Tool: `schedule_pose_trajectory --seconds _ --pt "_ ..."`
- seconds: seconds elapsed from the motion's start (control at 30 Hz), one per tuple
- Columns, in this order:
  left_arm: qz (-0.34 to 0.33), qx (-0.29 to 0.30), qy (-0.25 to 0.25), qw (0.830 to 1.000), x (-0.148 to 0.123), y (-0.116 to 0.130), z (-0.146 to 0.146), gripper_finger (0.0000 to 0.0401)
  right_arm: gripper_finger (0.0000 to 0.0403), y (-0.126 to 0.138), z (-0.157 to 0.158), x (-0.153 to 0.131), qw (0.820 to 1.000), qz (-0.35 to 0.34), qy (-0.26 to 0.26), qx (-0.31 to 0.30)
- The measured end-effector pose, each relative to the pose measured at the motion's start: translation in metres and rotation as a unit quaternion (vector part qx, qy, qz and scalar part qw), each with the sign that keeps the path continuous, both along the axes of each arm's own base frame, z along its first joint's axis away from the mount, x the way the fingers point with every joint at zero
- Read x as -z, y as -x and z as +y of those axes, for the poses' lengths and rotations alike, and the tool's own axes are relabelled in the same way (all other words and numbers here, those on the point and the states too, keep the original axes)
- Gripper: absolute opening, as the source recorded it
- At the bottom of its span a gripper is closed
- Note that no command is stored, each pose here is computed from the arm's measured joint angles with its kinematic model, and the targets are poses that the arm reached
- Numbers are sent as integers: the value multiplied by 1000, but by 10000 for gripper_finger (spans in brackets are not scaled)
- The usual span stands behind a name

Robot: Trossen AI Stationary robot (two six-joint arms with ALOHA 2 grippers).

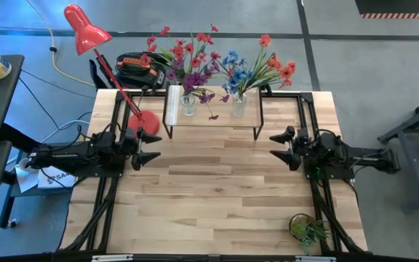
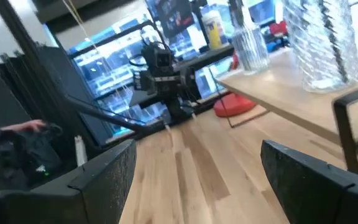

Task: Pick and place flowers into a vace then onto a shelf
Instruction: Return to Home Position

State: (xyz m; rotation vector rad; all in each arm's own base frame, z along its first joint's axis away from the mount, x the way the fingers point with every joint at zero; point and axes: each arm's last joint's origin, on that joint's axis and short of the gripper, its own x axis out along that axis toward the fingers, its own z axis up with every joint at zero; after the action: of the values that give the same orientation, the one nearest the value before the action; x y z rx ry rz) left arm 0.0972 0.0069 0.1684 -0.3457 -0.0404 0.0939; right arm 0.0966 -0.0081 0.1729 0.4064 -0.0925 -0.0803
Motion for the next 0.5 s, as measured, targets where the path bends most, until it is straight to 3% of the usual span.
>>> schedule_pose_trajectory --seconds 0.5 --pt "0 1 0 1000 0 0 0 397 334 -1 1 4 1000 24 -2 -8"
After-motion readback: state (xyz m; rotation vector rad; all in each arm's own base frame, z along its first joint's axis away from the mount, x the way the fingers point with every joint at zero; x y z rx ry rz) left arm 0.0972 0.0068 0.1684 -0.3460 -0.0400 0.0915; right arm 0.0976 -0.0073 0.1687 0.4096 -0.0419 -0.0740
